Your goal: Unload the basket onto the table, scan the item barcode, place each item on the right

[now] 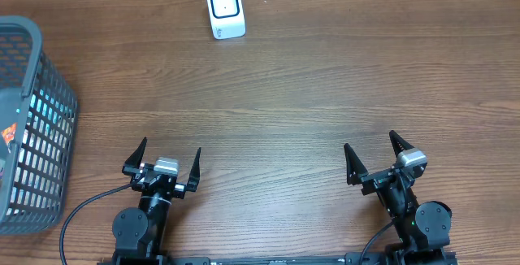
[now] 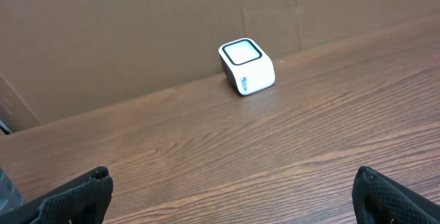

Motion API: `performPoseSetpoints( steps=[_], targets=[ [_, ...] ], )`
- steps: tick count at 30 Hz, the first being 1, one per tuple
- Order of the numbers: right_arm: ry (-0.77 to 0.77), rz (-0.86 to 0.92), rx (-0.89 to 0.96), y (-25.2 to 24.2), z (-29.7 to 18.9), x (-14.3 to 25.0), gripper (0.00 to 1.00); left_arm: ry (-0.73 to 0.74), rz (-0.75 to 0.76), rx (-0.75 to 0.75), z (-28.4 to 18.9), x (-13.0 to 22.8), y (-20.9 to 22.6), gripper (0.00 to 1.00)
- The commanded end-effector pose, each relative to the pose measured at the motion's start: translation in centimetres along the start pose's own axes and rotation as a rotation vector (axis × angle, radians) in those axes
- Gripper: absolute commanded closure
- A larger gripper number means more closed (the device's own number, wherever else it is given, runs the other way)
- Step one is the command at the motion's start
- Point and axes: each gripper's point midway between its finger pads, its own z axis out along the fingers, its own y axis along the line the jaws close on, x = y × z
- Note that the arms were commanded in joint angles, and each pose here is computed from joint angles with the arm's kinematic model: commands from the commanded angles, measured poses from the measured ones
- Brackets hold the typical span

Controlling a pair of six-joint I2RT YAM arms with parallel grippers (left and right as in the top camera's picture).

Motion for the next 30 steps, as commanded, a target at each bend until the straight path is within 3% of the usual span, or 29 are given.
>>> performPoseSetpoints(
  steps=[1, 10, 15, 23, 30],
  targets=[
    [-0.004, -0.006, -0.001, 0.0, 0.0, 0.2, 0.00, 0.001, 0.026, 0.001, 0.0, 0.1, -0.1, 0.00],
    [-0.004, -0.006, -0.001, 0.0, 0.0, 0.2, 0.00, 0.003, 0.026, -0.051, 0.0, 0.1, 0.9, 0.00],
    [-0.004, -0.006, -0.001, 0.0, 0.0, 0.2, 0.00, -0.046, -0.061, -0.069, -0.4, -1.9, 1.4, 0.00],
    [-0.004, -0.006, -0.001, 0.0, 0.0, 0.2, 0.00, -0.060, -0.104, -0.069, -1.7, -9.1, 2.9, 0.00],
    [-0.004, -0.006, -0.001, 0.0, 0.0, 0.2, 0.00, 0.063, -0.204, -0.032, -0.3, -17.5, 4.6, 0.00]
  ],
)
